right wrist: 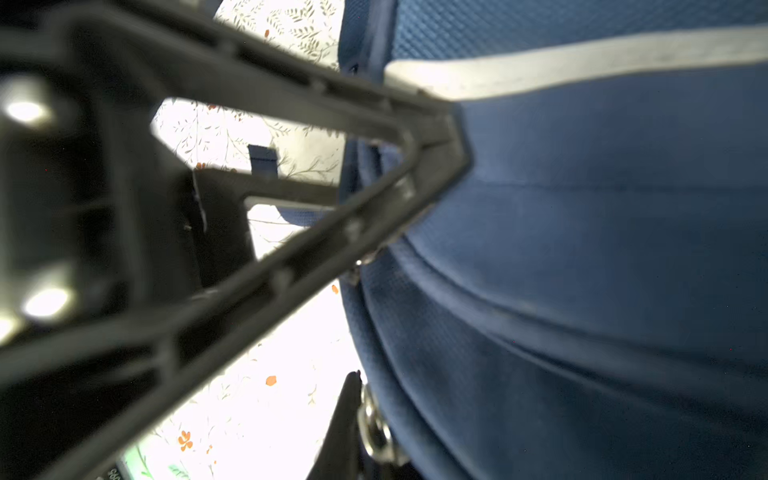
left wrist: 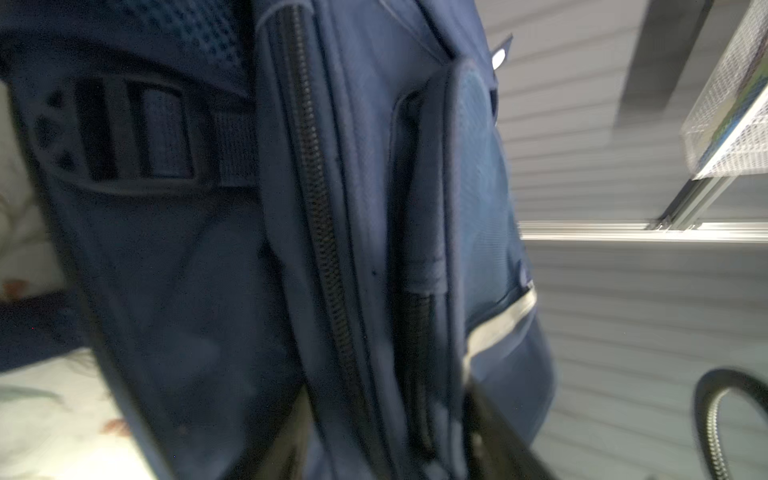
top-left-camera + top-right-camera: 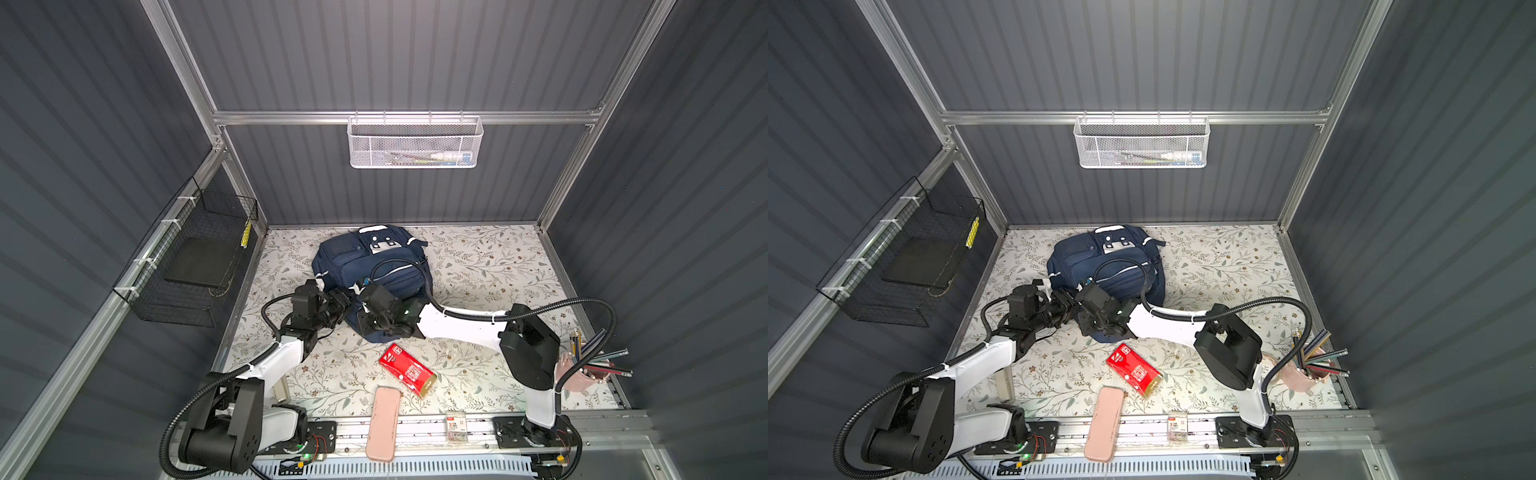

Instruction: Pack the student bag

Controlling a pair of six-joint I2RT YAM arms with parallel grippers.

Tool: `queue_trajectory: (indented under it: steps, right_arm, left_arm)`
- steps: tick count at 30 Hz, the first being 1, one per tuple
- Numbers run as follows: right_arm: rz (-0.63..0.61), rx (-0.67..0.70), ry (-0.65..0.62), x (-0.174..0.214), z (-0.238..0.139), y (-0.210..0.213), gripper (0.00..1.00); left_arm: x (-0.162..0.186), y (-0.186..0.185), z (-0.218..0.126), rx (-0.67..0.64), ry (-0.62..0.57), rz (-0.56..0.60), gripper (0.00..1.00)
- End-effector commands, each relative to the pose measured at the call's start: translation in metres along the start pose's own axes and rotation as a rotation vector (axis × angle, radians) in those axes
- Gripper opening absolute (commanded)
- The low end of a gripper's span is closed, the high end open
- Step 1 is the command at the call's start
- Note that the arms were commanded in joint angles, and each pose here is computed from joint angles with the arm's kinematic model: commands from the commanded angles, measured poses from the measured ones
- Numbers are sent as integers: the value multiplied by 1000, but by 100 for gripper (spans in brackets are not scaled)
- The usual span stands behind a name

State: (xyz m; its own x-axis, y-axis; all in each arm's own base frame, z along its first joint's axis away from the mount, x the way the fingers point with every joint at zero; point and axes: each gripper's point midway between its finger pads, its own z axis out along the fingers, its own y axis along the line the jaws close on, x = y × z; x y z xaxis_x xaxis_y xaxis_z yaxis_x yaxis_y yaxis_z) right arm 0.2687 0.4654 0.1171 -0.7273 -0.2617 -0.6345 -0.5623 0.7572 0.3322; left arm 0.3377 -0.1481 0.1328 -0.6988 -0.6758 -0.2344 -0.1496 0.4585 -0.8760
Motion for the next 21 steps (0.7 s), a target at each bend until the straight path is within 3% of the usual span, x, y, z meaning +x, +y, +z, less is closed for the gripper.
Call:
queue_trajectory:
  steps: [1,5,10,16,21]
  right_arm:
    - [-10,-8,-36,-2,-17,7,0]
    - [20,113,-16,13,-32,-46,0]
    - [77,245,-9,22,-58,-137,0]
    - [174,347,-69,7,-87,-223,0]
    - [227,436,-71,3,-89,-276,0]
  left_arm:
    - [-3,1,-4,-41,-18,38,0]
    - [-8,5,-14,-73,-21,59,0]
    - [-31,16,-32,-55,-26,6,0]
    - [-43,11,-41,-61,-31,30,0]
    - [-47,10,-41,-72,-35,41,0]
